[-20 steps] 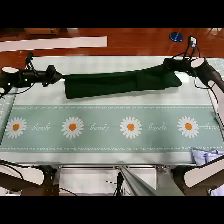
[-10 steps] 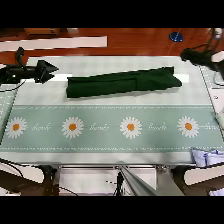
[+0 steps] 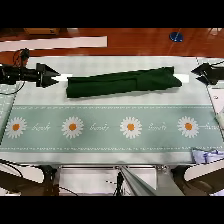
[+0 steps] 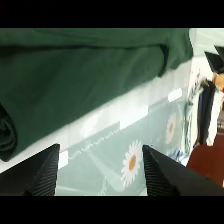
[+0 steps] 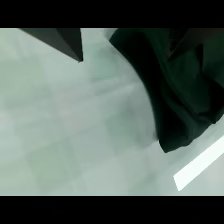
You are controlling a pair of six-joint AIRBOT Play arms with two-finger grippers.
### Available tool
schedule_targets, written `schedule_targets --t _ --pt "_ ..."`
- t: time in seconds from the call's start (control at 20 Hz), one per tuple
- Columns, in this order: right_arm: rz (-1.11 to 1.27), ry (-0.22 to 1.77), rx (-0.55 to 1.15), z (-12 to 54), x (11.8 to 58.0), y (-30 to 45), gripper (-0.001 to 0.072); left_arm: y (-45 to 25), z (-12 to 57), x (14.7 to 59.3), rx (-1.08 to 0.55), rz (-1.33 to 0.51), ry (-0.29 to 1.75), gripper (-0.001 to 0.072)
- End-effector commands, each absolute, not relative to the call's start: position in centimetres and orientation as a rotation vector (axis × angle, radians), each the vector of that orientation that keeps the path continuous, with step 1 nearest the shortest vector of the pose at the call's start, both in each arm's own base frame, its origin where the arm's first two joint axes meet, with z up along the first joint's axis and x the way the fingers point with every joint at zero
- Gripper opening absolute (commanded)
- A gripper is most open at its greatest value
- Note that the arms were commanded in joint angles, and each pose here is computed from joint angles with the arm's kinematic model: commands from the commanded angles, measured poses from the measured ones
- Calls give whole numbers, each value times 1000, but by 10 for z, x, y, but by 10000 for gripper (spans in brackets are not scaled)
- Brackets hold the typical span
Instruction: Fold the shirts.
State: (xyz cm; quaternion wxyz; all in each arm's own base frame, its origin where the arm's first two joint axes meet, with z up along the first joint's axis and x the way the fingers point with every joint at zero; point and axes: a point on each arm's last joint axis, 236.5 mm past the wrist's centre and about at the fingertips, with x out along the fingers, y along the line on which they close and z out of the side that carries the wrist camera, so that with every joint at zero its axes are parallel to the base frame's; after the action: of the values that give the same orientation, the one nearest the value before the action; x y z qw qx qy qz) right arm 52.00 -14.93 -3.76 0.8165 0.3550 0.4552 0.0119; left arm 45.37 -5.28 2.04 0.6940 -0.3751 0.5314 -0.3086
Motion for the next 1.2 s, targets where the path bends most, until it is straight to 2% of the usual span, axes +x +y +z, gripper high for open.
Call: schedule_targets --t 0.0,0.45,0.7,0.8,0.85,0.9,1.0,1.05,1.15 --pt "139 1005 870 -57 518 -127 596 -68 24 445 -823 -741 1220 596" --pt "290 1089 825 -107 543 -26 596 -92 22 442 -791 -780 1244 596" --pt "343 1082 798 -91 557 10 567 -108 22 438 -768 -812 1260 596" --pt "354 1094 798 -87 560 26 465 -114 22 437 -758 -824 1263 596" --pt "360 1103 797 -88 560 34 441 -116 22 437 -754 -827 1265 596" --pt "372 1122 783 -91 557 43 329 -119 22 437 -751 -830 1266 596" --pt "405 1176 744 -101 547 62 57 -124 22 435 -744 -841 1273 596" --pt "415 1187 729 -102 545 67 31 -127 22 434 -741 -846 1276 596" --pt "451 1203 722 -91 538 74 30 -131 22 432 -736 -858 1283 596"
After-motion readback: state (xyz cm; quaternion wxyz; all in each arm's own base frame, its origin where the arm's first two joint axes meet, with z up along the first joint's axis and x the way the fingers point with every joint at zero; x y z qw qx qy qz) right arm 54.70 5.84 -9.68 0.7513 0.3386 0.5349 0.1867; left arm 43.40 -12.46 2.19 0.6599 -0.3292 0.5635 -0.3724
